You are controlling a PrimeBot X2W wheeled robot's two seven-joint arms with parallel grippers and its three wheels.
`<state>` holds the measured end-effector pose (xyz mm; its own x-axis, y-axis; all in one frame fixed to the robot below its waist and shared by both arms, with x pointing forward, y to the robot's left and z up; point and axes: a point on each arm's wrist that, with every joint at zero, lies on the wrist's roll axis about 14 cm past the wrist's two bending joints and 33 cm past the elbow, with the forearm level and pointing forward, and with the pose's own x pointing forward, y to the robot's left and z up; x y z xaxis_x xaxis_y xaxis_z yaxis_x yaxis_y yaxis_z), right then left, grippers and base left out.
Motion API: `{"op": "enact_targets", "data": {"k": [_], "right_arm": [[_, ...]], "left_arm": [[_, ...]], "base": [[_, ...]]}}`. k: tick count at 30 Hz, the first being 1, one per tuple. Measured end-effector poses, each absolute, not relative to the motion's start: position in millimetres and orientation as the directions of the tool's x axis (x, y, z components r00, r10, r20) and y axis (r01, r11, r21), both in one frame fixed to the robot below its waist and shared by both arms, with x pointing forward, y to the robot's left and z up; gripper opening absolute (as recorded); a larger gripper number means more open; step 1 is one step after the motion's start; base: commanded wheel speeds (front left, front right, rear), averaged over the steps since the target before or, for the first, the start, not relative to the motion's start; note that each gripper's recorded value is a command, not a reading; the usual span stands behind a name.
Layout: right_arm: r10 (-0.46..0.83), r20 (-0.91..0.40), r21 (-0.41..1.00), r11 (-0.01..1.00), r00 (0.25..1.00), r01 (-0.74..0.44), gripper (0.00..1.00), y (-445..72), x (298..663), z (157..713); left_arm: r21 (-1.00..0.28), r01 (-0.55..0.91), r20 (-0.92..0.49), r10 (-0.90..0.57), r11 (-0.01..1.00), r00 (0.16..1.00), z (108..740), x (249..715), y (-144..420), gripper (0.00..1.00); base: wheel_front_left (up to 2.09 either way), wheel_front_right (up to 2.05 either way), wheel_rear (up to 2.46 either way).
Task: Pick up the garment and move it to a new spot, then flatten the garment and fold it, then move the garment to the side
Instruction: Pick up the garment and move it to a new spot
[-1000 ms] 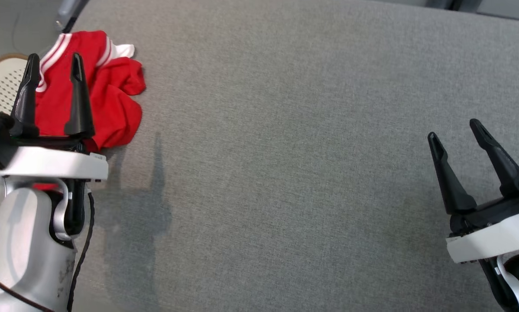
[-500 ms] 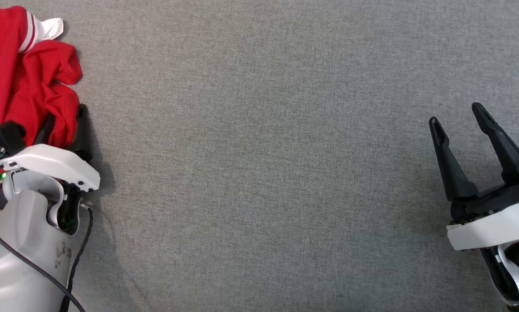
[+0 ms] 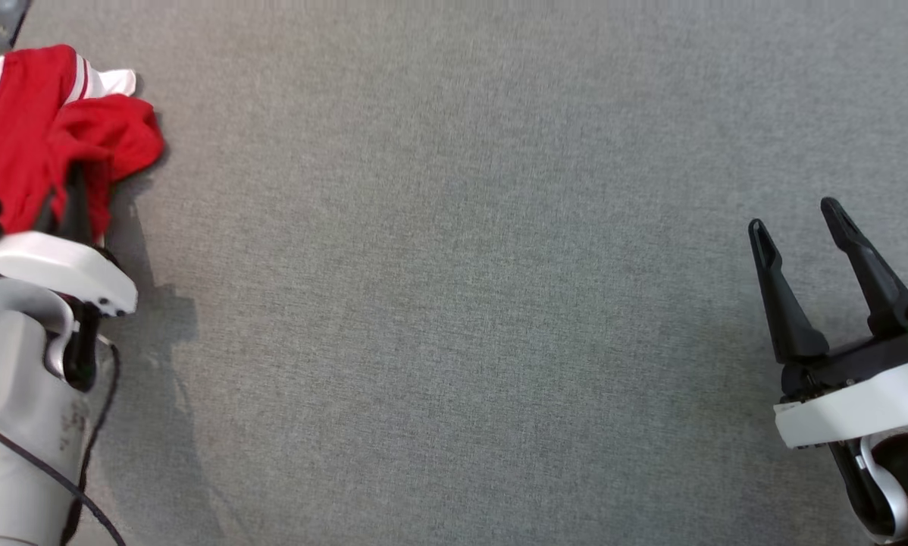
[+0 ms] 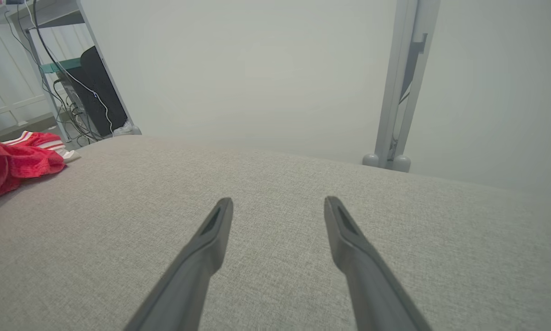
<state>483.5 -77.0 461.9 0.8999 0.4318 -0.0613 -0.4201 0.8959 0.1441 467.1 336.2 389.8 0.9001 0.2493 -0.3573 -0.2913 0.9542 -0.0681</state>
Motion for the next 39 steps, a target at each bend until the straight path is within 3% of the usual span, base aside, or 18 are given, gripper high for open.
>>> {"op": "enact_targets", "data": {"k": [6, 13, 28, 39], "right_arm": [[0.404, -0.028, 0.140, 0.907, 0.914, -0.397, 1.00, -84, 471, 480], [0.369, 0.013, 0.134, 0.921, 0.929, -0.367, 1.00, -93, 452, 501], [0.242, 0.063, 0.093, 0.965, 0.968, -0.247, 1.00, -137, 401, 532], [0.173, 0.085, 0.092, 0.979, 0.981, -0.181, 1.00, -159, 373, 545]], "left_arm": [[-0.067, -0.247, -0.081, 0.242, 0.967, 0.967, 480, 486, 337, 0.00], [-0.057, -0.213, 0.058, 0.216, 0.975, 0.975, 518, 457, 316, 0.00], [-0.154, -0.133, 0.016, 0.137, 0.979, 0.990, 519, 381, 242, 0.00], [-0.169, -0.002, 0.029, 0.007, 0.986, 1.000, 531, 370, 198, 0.00]], "base": [[0.00, 0.00, 0.00], [0.00, 0.00, 0.00], [0.00, 0.00, 0.00], [0.00, 0.00, 0.00]]}}
